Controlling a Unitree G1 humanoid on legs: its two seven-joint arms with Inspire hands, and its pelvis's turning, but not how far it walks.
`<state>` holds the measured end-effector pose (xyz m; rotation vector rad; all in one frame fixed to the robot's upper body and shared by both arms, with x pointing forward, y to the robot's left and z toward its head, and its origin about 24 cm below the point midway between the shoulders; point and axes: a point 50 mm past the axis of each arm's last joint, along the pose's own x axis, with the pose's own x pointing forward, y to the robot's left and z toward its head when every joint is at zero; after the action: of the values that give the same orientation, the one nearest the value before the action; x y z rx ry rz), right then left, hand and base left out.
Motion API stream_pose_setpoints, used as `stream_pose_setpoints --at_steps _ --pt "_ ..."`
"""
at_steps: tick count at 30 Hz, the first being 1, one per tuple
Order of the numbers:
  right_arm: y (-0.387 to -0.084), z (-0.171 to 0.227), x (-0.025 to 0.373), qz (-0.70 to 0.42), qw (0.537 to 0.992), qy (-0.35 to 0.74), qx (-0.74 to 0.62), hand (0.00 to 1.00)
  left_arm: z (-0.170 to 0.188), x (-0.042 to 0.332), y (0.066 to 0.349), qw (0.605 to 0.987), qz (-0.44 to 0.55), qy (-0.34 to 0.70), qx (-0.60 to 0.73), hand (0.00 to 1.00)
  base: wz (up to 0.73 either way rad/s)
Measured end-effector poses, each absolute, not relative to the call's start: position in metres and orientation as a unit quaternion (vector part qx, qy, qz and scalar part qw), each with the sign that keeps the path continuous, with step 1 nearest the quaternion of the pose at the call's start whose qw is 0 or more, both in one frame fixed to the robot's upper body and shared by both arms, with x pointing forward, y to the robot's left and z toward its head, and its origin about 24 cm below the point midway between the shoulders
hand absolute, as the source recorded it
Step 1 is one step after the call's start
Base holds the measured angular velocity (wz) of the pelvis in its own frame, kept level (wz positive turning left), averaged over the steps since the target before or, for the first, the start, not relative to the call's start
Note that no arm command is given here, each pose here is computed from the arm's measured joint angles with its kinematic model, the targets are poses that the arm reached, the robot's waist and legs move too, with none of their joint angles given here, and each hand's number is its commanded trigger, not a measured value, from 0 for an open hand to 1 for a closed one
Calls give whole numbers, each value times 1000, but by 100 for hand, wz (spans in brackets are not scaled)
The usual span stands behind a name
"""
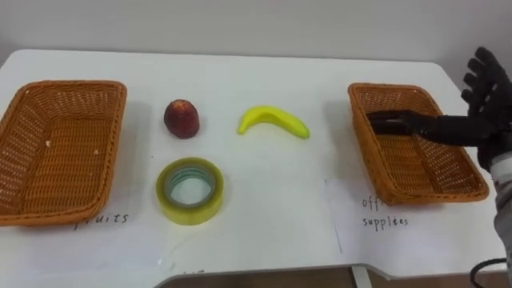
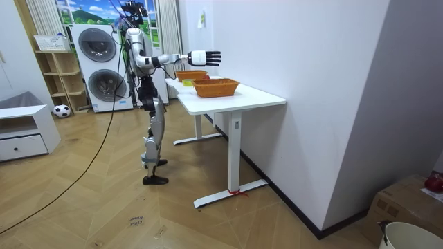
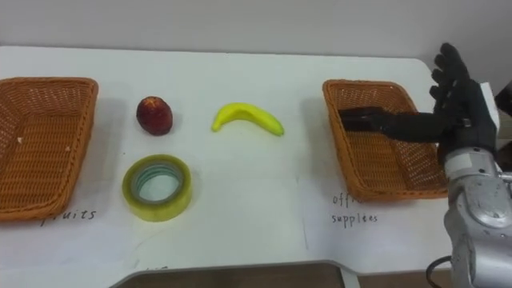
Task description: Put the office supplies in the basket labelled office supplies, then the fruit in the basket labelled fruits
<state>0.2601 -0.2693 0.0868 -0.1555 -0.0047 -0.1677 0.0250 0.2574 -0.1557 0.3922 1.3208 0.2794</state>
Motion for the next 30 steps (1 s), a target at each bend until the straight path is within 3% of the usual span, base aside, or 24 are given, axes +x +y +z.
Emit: stream_pose_setpoints --at_steps 9,30 --pt "-244 113 272 -35 994 -60 -79 0 -155 36 257 775 131 595 168 0 5" --pt "-187 90 275 81 993 -32 -76 0 -154 27 257 764 105 595 227 0 10"
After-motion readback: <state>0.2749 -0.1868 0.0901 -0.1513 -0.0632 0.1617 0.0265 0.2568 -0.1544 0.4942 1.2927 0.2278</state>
